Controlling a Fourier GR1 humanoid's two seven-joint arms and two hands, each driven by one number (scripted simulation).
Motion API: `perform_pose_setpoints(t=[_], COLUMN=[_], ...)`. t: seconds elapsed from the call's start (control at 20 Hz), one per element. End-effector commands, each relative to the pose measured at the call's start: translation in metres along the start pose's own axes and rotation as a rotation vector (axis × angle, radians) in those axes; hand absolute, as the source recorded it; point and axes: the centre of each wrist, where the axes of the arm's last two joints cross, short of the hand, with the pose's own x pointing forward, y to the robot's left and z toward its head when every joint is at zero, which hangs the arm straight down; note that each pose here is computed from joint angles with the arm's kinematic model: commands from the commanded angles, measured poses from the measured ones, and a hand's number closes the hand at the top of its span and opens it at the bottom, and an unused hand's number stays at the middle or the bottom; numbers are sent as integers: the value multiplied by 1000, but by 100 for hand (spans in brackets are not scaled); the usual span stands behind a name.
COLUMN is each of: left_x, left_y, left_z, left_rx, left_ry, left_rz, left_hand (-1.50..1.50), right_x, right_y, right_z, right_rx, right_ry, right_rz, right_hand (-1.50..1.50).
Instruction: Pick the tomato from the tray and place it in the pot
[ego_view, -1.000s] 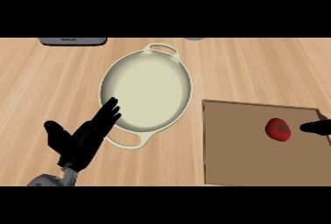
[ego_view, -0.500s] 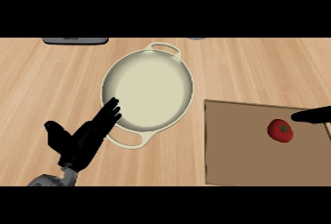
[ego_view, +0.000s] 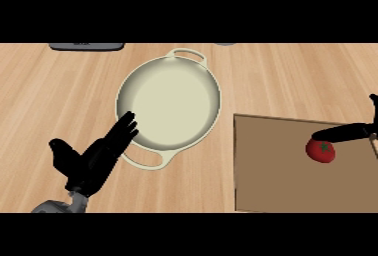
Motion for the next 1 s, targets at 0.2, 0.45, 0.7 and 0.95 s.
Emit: perform_pose_setpoints(t=[0.2,0.45,0.7,0.95], left_x=[0,-9,1,-5], left_y=[9,-3,6,-1], left_z=[9,8,3,0], left_rx=[-8,-2,7,4], left_ry=[12,-8,-6,28], left_rz=[11,5,16,12], left_hand=[0,0,0,0], right_x=[-6,-14,-13,-7], right_y=[34,31,40,50], right_z=[-3,-14,-16,-7], right_rx=[-16,-11,6,9], right_ry=[270,272,294,300], right_rz=[92,120,104,113], right_hand=[-150,-150,-150,-150])
